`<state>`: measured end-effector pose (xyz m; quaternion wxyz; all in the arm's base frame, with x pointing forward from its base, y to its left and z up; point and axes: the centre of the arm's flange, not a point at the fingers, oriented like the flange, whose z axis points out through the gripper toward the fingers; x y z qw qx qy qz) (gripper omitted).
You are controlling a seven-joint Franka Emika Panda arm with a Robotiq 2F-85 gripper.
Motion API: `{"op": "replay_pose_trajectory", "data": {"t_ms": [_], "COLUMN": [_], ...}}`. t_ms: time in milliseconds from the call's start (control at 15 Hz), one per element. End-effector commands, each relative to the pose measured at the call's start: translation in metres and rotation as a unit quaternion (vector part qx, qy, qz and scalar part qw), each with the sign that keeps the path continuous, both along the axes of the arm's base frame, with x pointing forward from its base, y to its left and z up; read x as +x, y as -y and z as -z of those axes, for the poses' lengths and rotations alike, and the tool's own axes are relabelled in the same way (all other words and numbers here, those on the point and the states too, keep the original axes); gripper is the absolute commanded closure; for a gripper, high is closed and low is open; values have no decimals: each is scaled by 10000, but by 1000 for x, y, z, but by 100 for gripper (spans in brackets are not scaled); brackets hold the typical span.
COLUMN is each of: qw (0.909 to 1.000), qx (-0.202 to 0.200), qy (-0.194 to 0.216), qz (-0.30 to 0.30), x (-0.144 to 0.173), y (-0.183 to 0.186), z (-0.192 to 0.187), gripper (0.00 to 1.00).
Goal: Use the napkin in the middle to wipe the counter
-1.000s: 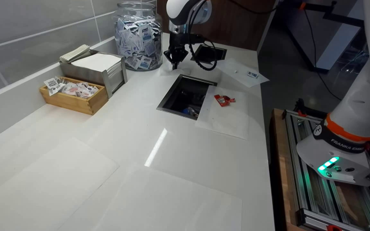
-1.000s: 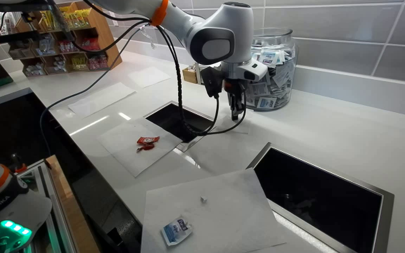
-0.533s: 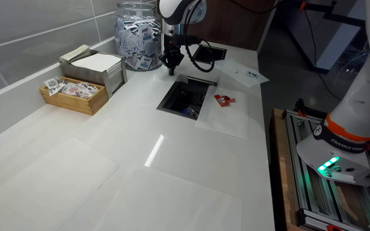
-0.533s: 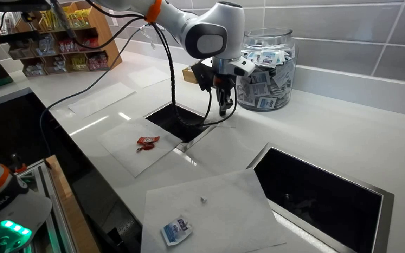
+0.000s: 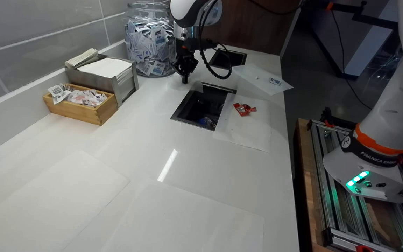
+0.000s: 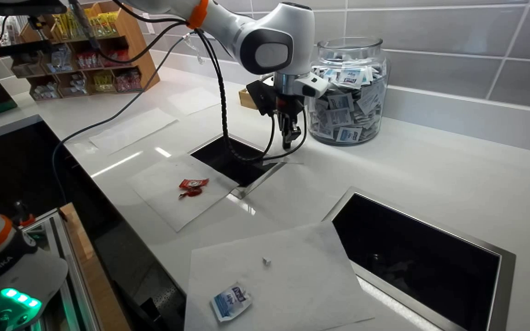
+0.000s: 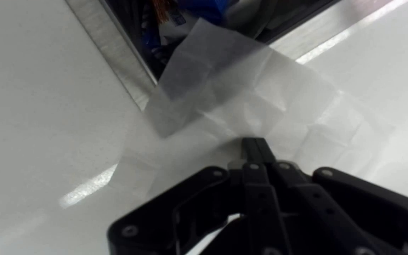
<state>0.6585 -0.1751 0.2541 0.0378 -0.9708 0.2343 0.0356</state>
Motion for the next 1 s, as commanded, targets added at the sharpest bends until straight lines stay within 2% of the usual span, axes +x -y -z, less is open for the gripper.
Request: {"op": "replay_pose_trajectory", "data": {"t_ms": [0, 267, 467, 667, 933], "qw": [9990, 9941, 9900, 9908, 9886], "qx": [-206, -335, -380, -199, -187], "qy": [115, 265, 353, 82, -429], "qz": [370, 998, 1312, 1337, 1433], "x": [-11, -35, -48, -60, -81], "y": [45, 112, 148, 147, 135], "z": [-4, -8, -8, -2, 7], "gripper": [100, 100, 100, 100, 100]}}
